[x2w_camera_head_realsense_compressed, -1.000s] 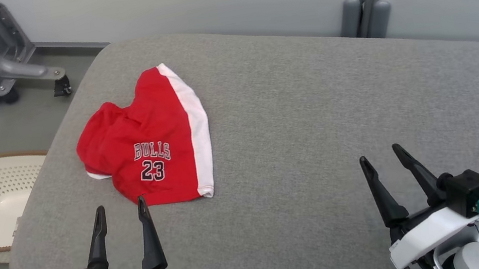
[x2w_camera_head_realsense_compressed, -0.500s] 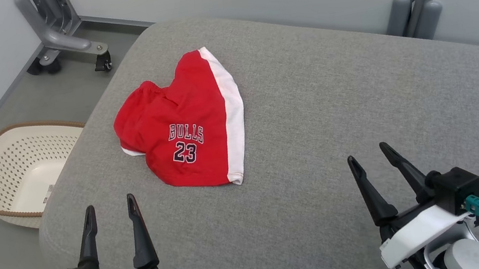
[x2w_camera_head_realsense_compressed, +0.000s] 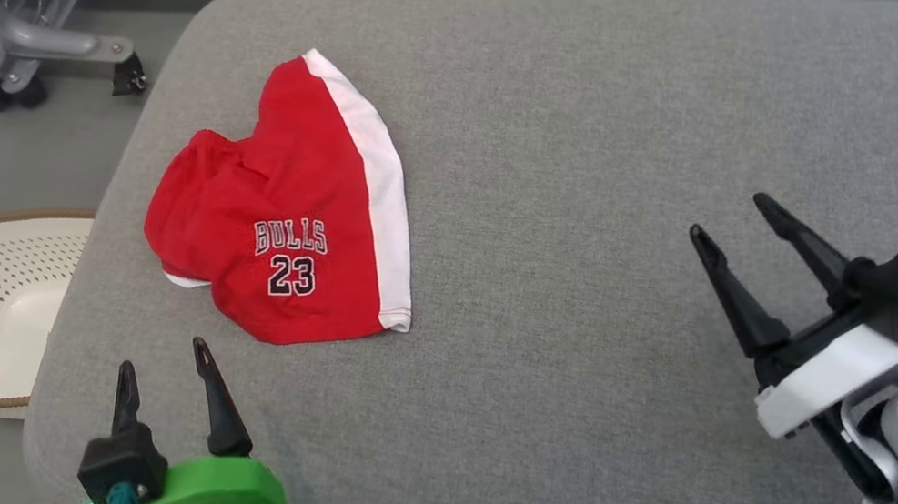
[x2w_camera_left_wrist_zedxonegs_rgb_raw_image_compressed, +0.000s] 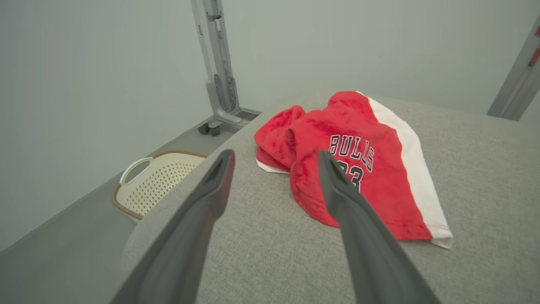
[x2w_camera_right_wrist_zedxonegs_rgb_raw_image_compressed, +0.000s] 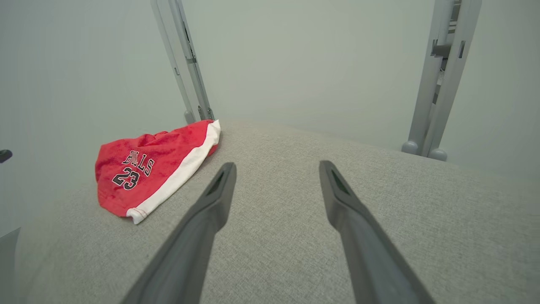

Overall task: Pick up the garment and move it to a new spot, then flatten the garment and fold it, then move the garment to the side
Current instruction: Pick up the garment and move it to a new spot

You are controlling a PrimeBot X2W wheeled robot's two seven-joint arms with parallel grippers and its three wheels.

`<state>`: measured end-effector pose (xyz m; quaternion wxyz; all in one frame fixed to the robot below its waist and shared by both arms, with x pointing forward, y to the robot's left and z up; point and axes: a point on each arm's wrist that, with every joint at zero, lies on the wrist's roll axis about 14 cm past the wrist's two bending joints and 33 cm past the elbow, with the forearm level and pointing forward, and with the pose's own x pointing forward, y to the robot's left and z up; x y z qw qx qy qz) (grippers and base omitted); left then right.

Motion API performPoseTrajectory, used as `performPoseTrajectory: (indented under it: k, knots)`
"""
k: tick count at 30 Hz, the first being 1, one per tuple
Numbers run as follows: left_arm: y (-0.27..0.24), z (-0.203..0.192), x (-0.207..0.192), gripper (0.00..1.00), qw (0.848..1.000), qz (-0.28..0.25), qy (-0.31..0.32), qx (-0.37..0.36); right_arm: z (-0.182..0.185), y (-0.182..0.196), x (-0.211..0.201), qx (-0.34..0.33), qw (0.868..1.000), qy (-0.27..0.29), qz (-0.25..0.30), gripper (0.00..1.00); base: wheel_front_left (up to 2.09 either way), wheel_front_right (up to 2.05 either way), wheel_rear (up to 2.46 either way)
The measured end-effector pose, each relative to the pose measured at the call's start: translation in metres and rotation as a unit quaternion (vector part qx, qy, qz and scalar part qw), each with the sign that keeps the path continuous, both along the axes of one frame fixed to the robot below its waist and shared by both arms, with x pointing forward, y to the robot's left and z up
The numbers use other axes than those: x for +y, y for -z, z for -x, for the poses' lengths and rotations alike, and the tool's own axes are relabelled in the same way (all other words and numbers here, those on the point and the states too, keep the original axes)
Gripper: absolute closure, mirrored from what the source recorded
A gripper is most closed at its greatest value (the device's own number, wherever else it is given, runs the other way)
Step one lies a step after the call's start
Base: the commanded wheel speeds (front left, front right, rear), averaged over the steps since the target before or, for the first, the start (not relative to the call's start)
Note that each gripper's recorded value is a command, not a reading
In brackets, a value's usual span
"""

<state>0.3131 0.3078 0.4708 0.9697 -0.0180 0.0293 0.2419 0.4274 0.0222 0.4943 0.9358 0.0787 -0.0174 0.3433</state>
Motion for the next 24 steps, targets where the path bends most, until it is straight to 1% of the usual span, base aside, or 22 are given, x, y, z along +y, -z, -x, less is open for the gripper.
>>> performPoseTrajectory:
  k: [4, 6, 8, 10, 13, 17, 20, 24]
  knots:
    - [0.021, -0.028, 0.017, 0.0, 0.999, 0.001, 0.008, 0.049, -0.021, -0.001, -0.02, -0.011, 1.0, 0.019, 0.012, 0.0, 0.0, 0.0, 0.0]
    - [0.031, -0.042, 0.028, 0.0, 0.996, -0.001, 0.011, 0.086, -0.031, 0.0, -0.03, -0.015, 0.999, 0.028, 0.019, 0.0, 0.0, 0.0, 0.0]
    - [0.036, -0.056, 0.036, 0.0, 0.995, 0.0, 0.013, 0.103, -0.039, 0.001, -0.038, -0.017, 0.999, 0.035, 0.024, 0.0, 0.0, 0.0, 0.0]
    - [0.043, -0.071, 0.039, 0.0, 0.992, 0.001, 0.023, 0.124, -0.046, 0.003, -0.047, -0.016, 0.998, 0.044, 0.029, 0.0, 0.0, 0.0, 0.0]
    - [0.059, -0.089, 0.043, 0.0, 0.987, 0.017, 0.03, 0.16, -0.055, 0.011, -0.059, -0.009, 0.998, 0.055, 0.037, 0.0, 0.0, 0.0, 0.0]
    - [0.077, -0.105, 0.05, 0.0, 0.979, 0.021, 0.029, 0.202, -0.061, 0.025, -0.069, 0.005, 0.997, 0.063, 0.046, 0.0, 0.0, 0.0, 0.0]
    - [0.095, -0.115, 0.047, 0.0, 0.972, 0.047, 0.029, 0.23, -0.063, 0.038, -0.075, 0.018, 0.996, 0.067, 0.054, 0.0, 0.0, 0.0, 0.0]
    - [0.114, -0.119, 0.049, 0.0, 0.962, 0.066, 0.024, 0.264, -0.064, 0.049, -0.079, 0.031, 0.995, 0.068, 0.062, 0.0, 0.0, 0.0, 0.0]
